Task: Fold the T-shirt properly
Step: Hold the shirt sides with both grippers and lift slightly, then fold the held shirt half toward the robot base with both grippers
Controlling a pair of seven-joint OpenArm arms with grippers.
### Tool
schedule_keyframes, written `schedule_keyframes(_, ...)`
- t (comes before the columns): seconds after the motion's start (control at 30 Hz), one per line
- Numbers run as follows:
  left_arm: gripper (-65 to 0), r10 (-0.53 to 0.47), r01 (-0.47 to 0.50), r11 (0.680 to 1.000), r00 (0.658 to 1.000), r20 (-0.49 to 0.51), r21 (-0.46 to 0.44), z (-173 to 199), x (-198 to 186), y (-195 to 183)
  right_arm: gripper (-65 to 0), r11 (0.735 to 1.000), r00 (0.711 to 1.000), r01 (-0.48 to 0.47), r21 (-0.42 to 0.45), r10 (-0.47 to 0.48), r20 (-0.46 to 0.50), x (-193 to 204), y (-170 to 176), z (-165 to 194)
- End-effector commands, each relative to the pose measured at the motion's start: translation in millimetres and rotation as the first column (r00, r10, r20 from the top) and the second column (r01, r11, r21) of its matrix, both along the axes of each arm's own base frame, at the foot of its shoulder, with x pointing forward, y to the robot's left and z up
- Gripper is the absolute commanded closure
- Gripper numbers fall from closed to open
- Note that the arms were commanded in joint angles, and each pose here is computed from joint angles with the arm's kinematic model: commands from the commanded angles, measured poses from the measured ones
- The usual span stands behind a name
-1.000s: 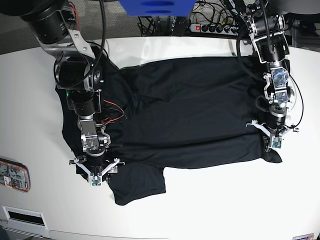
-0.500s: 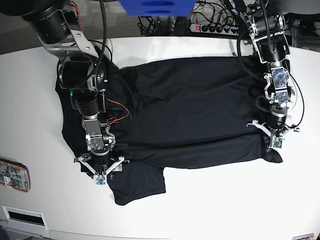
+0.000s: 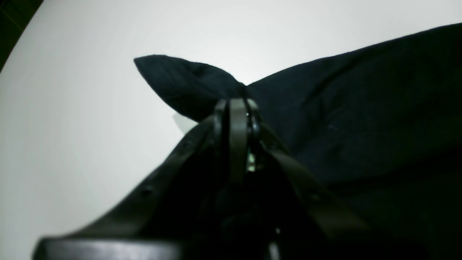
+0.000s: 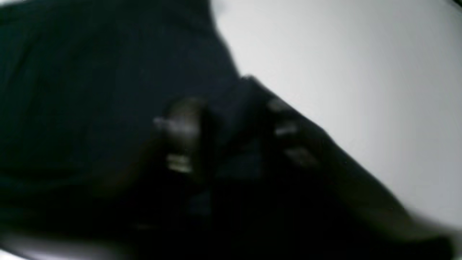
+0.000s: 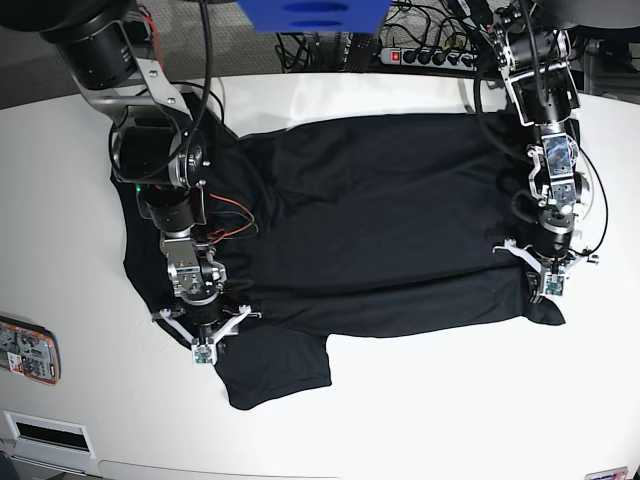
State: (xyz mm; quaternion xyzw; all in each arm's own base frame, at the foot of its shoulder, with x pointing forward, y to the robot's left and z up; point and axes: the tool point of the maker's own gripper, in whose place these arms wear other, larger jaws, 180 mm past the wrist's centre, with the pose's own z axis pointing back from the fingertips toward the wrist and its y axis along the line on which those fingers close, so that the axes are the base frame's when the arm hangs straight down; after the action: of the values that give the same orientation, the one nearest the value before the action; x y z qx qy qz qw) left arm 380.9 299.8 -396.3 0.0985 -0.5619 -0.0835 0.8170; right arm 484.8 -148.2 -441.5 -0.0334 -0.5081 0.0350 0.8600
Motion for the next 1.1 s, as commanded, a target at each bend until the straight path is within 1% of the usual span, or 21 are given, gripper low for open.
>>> schedule_keyframes(0.0, 0.0, 0.003, -0.004, 1.0, 0.998, 0.067, 0.013, 21.3, 10.6, 6.3, -0.8, 1.0, 1.0, 0.008, -0.008, -0.008, -0.018, 0.3, -3.3, -0.7)
schedule_keyframes(0.1, 0.0, 0.002, -0.003, 1.0, 0.998, 0.069, 0.013, 21.6, 10.7, 6.3, 0.0, 1.0, 0.999, 0.006, -0.007, -0.006, -0.052, -16.2, -3.1, -17.8)
schedule_keyframes(0.23, 0.0, 0.001, -0.002, 1.0, 0.997, 0.077, 0.015, 24.3, 11.9, 6.6, 0.0, 1.0, 0.999, 0.006, -0.008, -0.006, -0.051, -18.0, -3.3, -19.0)
schedule_keyframes(0.3, 0.0, 0.002, -0.003, 1.0, 0.996, 0.086, 0.02, 28.2, 12.7, 8.1, 0.0, 1.0, 1.0, 0.01, -0.015, -0.009, 0.009, -4.1, -5.9, 0.7)
schedule_keyframes(0.37, 0.0, -0.002, -0.001, 1.0, 0.994, 0.109, 0.031, 37.2, 14.6, 8.3, 0.0, 1.0, 0.996, 0.013, -0.026, -0.011, 0.094, 12.1, -9.2, 29.3)
schedule_keyframes(0.4, 0.0, -0.004, 0.0, 0.999, 0.993, 0.118, 0.037, 42.1, 16.1, 8.1, 0.0, 0.999, 0.994, 0.013, -0.03, -0.009, 0.107, 9.6, -10.0, 30.9)
schedule_keyframes(0.5, 0.0, -0.005, 0.0, 0.999, 0.992, 0.129, 0.037, 46.6, 17.6, 6.4, 0.0, 0.999, 0.998, 0.016, -0.043, -0.013, 0.054, -17.4, -13.1, 8.9)
schedule_keyframes(0.57, 0.0, -0.006, 0.003, 1.0, 0.991, 0.131, 0.02, 43.8, 18.3, -1.1, 0.0, 0.999, 0.999, 0.019, -0.051, -0.017, 0.049, -26.5, -15.5, 7.0)
schedule_keyframes(0.67, 0.0, -0.007, 0.005, 1.0, 0.991, 0.134, 0.014, 43.3, 18.2, -3.7, 0.0, 0.998, 0.997, 0.024, -0.062, -0.019, 0.078, -29.3, -18.3, 18.1)
schedule_keyframes(0.73, 0.0, -0.009, 0.007, 1.0, 0.992, 0.123, 0.014, 37.6, 12.2, -4.7, 0.0, 0.998, 0.995, 0.008, -0.059, -0.003, 0.096, -29.7, -16.2, 26.8)
schedule_keyframes(0.9, 0.0, -0.021, 0.016, 0.999, 0.99, 0.142, 0.032, 45.4, 5.0, -6.4, 0.0, 0.997, 0.986, 0.012, -0.074, 0.001, 0.167, -28.8, -18.5, 55.7)
schedule_keyframes(1.07, 0.0, 0.014, 0.001, 0.998, 0.974, 0.226, -0.065, 66.8, -5.5, -8.3, 0.0, 0.996, 0.977, 0.016, -0.087, 0.003, 0.213, -36.0, -19.9, 72.3)
